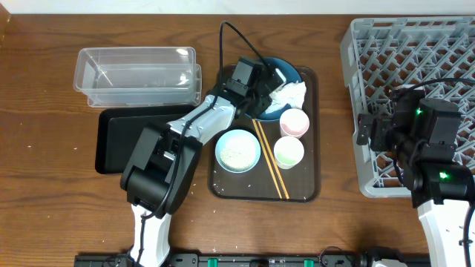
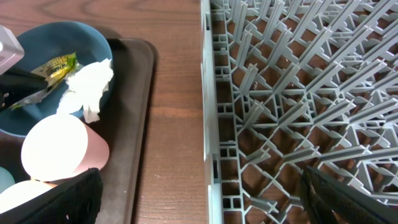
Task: Sort waste into correct bins and load items into the dishwasher rack
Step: 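Grasp the wrapper with the left gripper and drop it into the clear bin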
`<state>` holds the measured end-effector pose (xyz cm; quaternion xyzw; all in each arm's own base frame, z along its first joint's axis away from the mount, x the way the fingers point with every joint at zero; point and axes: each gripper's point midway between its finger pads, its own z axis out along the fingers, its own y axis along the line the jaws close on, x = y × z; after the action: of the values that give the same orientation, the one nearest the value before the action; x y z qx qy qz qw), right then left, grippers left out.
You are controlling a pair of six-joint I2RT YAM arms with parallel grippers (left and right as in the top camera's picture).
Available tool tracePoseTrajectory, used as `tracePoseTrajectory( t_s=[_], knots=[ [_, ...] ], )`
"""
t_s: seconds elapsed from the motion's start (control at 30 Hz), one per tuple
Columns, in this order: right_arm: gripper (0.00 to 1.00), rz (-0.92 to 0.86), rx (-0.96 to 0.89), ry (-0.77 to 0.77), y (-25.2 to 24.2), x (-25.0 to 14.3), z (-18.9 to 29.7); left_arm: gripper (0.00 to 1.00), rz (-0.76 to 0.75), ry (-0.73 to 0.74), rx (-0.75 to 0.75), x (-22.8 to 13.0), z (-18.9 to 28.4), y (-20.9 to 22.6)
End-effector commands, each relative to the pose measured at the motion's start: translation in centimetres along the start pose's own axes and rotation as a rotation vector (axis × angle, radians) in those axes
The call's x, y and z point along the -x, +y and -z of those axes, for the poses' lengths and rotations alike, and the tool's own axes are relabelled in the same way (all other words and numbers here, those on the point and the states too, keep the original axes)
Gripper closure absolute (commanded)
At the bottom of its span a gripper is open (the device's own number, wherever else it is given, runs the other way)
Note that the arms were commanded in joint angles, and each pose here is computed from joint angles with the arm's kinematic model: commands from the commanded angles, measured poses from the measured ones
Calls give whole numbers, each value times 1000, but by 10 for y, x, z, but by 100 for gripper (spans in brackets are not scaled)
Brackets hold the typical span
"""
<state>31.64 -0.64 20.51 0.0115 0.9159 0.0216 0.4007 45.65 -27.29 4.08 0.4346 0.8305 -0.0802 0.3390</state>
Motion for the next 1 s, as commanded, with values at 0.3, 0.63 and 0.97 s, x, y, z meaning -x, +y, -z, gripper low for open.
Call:
tracePoseTrajectory(
  t_s=[0.3,0.63,0.97],
  knots=[
    [1,-6,14,-27,4,9,6,94,190,-218,177,67,104,68],
    [1,-6,14,-27,4,10,6,94,445,-123,325,-11,155,164],
    [1,-6,14,-28,4,10,6,55,506,-121,294,-35,162,181]
  ],
)
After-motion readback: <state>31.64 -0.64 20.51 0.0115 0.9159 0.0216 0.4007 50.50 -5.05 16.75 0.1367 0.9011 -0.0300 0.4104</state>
